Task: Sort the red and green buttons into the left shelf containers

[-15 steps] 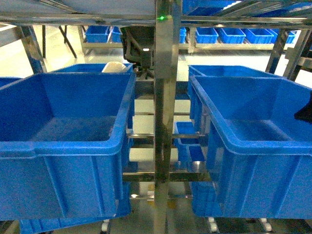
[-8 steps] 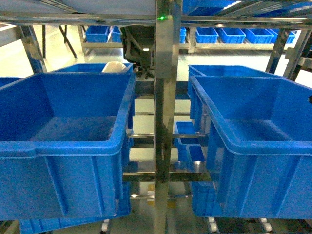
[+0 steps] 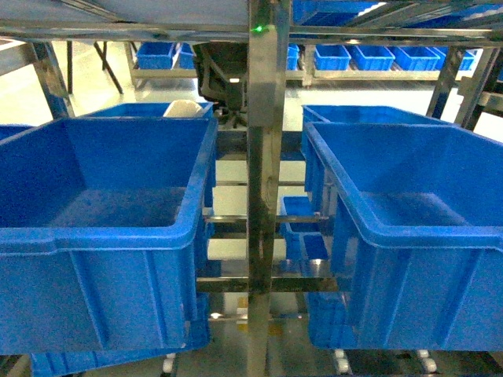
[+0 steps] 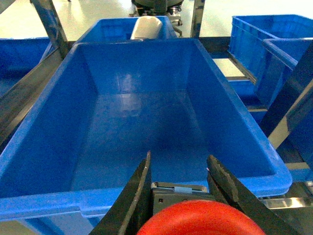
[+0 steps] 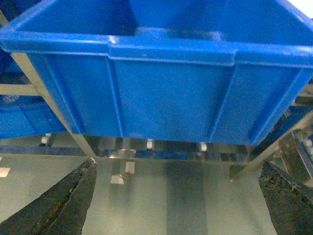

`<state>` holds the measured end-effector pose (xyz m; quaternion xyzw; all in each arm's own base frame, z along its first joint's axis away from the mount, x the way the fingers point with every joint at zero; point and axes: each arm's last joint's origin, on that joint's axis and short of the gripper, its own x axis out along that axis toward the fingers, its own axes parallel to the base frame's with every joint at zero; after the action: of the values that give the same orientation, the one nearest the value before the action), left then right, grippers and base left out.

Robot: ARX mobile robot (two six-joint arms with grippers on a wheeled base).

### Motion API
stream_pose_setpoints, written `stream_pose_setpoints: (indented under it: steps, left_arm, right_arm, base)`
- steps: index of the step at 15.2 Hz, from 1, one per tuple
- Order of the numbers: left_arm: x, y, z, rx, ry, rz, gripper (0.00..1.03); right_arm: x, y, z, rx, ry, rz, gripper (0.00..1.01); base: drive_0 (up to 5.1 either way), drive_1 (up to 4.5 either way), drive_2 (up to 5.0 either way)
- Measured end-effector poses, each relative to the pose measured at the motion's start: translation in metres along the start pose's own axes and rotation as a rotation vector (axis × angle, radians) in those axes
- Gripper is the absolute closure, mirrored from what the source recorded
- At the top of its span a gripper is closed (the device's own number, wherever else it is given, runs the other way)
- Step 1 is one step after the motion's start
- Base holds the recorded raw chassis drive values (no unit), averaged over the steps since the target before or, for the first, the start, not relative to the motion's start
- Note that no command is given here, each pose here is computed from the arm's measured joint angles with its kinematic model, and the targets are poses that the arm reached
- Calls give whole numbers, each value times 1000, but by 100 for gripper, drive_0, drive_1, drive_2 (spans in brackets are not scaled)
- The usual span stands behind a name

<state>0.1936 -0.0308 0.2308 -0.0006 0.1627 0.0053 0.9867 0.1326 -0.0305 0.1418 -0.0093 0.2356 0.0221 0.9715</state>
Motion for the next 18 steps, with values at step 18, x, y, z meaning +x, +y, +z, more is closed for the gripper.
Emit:
stream_pose_setpoints:
  steps: [18]
  left_arm:
    - [139, 40, -5, 46, 319, -10, 74]
  right_arm:
    - [0, 0, 3, -22, -16, 9, 3]
  base:
    - [0, 0, 0]
